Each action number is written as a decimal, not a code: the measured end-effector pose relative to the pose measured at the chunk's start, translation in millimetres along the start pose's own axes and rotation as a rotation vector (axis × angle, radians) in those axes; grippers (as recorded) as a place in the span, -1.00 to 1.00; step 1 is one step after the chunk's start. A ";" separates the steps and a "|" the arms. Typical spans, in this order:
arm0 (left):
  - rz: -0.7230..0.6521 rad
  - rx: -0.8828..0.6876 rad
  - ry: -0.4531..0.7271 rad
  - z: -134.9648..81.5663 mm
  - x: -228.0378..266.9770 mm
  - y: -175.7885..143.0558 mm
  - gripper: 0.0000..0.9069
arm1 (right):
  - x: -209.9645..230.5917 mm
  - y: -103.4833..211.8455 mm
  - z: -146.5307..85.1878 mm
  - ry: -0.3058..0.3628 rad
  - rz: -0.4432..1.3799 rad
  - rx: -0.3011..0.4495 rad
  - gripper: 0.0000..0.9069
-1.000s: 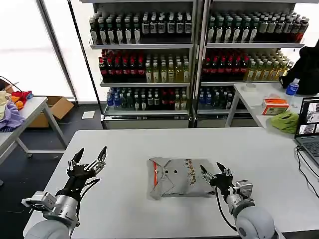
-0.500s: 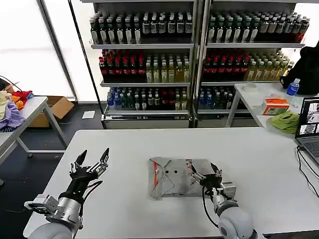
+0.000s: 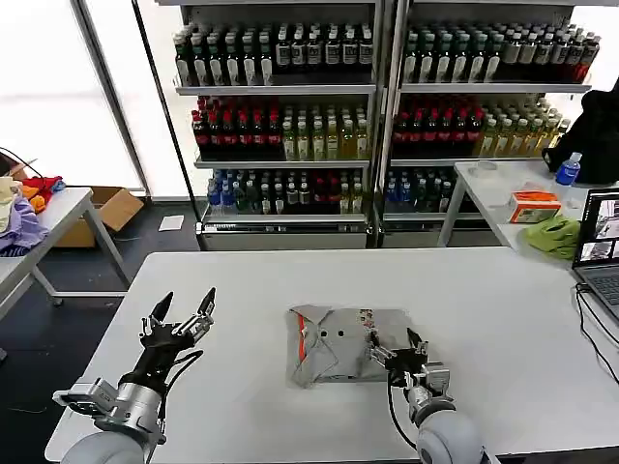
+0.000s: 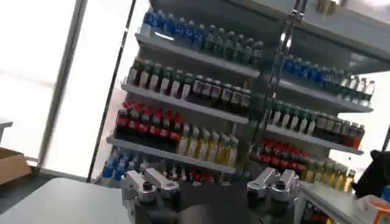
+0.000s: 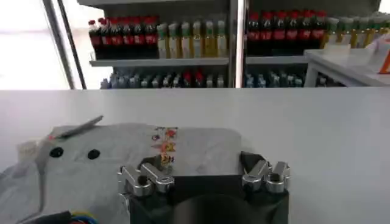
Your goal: Fold and organize the clothes.
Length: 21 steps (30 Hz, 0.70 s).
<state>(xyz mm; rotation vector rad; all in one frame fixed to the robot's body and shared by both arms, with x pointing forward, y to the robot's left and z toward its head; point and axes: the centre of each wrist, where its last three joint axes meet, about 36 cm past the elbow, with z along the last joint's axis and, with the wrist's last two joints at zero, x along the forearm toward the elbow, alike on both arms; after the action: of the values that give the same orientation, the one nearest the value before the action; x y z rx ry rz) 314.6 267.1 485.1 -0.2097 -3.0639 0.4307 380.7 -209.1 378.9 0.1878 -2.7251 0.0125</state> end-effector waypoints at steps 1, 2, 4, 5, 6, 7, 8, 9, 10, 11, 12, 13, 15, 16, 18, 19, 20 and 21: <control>0.001 0.001 0.000 -0.1 0.3 -0.5 1.00 | -0.2 -0.4 1.7 0.010 -0.003 0.003 1.00; 0.002 0.002 -0.001 -0.3 0.7 -1.0 1.00 | -0.4 -0.7 3.4 0.019 -0.007 0.006 1.00; 0.003 0.004 -0.002 -0.5 1.4 -1.8 1.00 | -0.7 -2.2 6.2 0.031 -0.009 0.012 1.00; 0.003 0.005 -0.002 -0.8 1.9 -2.2 1.00 | -0.7 -2.7 6.9 0.035 -0.011 0.014 1.00; 0.003 0.005 -0.002 -0.9 2.2 -2.3 1.00 | -0.5 -3.2 7.2 0.036 -0.011 0.015 1.00; 0.003 0.005 -0.003 -1.2 2.5 -2.3 1.00 | -0.1 -3.8 7.7 0.037 -0.011 0.016 1.00; 0.003 0.004 -0.003 -1.7 3.0 -2.1 1.00 | 0.5 -4.2 7.8 0.037 -0.010 0.017 1.00; 0.002 0.003 -0.004 -2.1 3.4 -1.8 1.00 | 1.4 -4.6 7.7 0.036 -0.010 0.018 1.00; 0.002 0.003 -0.003 -2.4 3.7 -1.6 1.00 | 2.8 -5.0 7.4 0.031 -0.008 0.020 1.00; 0.002 0.001 -0.004 -3.0 4.3 -1.4 1.00 | 4.1 -5.2 6.8 0.026 -0.007 0.022 1.00; 0.001 0.000 -0.005 -3.5 4.6 -1.0 1.00 | 5.6 -5.4 5.1 0.018 -0.005 0.023 1.00; 0.001 -0.001 -0.004 -3.6 4.9 -0.7 1.00 | 7.2 -5.7 1.9 0.003 -0.003 0.023 1.00; 0.001 -0.001 -0.004 -3.8 5.1 -0.5 1.00 | 10.3 -6.0 -6.3 -0.030 -0.002 0.021 1.00; 0.001 -0.001 -0.005 -4.0 4.9 -0.5 1.00 | 12.3 -4.5 -10.9 -0.049 -0.008 0.019 1.00; 0.004 -0.001 -0.006 -4.3 4.2 -1.1 1.00 | 15.4 -1.4 -19.1 -0.080 -0.022 0.015 1.00; 0.005 0.000 -0.007 -4.4 3.9 -1.5 1.00 | 16.4 0.0 -22.6 -0.093 -0.027 0.014 1.00; 0.006 0.000 -0.007 -4.5 3.6 -1.9 1.00 | 17.2 2.0 -26.0 -0.106 -0.034 0.014 1.00; 0.008 0.001 -0.008 -4.6 3.2 -2.3 1.00 | 17.4 3.9 -28.6 -0.115 -0.040 0.013 1.00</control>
<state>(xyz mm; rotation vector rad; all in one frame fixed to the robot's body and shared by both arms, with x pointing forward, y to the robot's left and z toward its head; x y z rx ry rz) 311.4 266.6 490.3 -0.2208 -3.0718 0.4342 375.7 -206.5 412.1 0.2538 -2.8358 0.0079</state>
